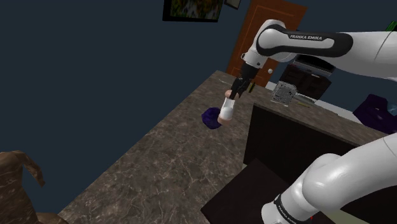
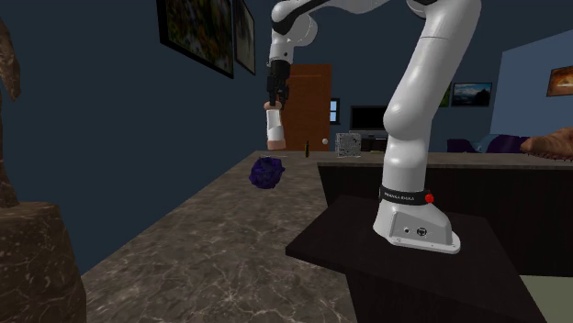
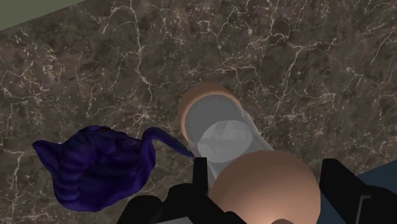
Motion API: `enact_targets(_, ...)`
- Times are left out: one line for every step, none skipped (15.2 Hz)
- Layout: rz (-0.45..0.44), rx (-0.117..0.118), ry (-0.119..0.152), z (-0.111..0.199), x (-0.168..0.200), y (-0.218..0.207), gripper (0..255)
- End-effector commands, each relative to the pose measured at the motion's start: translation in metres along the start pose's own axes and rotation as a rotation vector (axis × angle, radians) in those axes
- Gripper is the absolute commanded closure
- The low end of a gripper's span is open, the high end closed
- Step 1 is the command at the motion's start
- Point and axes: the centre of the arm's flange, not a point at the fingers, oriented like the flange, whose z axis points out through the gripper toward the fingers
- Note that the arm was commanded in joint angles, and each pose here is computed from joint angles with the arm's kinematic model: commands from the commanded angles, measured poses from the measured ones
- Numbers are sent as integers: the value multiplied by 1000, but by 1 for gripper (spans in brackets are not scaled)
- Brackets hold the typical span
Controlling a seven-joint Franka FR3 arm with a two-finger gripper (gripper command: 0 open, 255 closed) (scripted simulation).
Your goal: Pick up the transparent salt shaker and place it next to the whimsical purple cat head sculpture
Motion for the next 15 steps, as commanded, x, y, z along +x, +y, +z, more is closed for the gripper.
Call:
enact_targets(0, 0, 1, 10, 0, 2, 255)
enact_targets(0, 0, 1, 15, 0, 2, 255)
enact_targets(0, 0, 1, 20, 0, 3, 255)
enact_targets(0, 0, 1, 25, 0, 4, 255)
enact_targets(0, 0, 1, 31, 0, 5, 255)
enact_targets(0, 0, 1, 36, -1, 6, 255)
enact_targets(0, 0, 1, 41, -1, 7, 255)
enact_targets(0, 0, 1, 46, -1, 8, 255)
enact_targets(0, 0, 1, 51, -1, 8, 255)
enact_targets(0, 0, 1, 57, -1, 9, 255)
enact_targets(0, 0, 1, 62, -1, 10, 255)
enact_targets(0, 0, 1, 67, -1, 11, 255)
enact_targets(0, 0, 1, 72, -2, 12, 255)
enact_targets(0, 0, 1, 77, -2, 13, 255)
enact_targets(0, 0, 1, 83, -2, 14, 255)
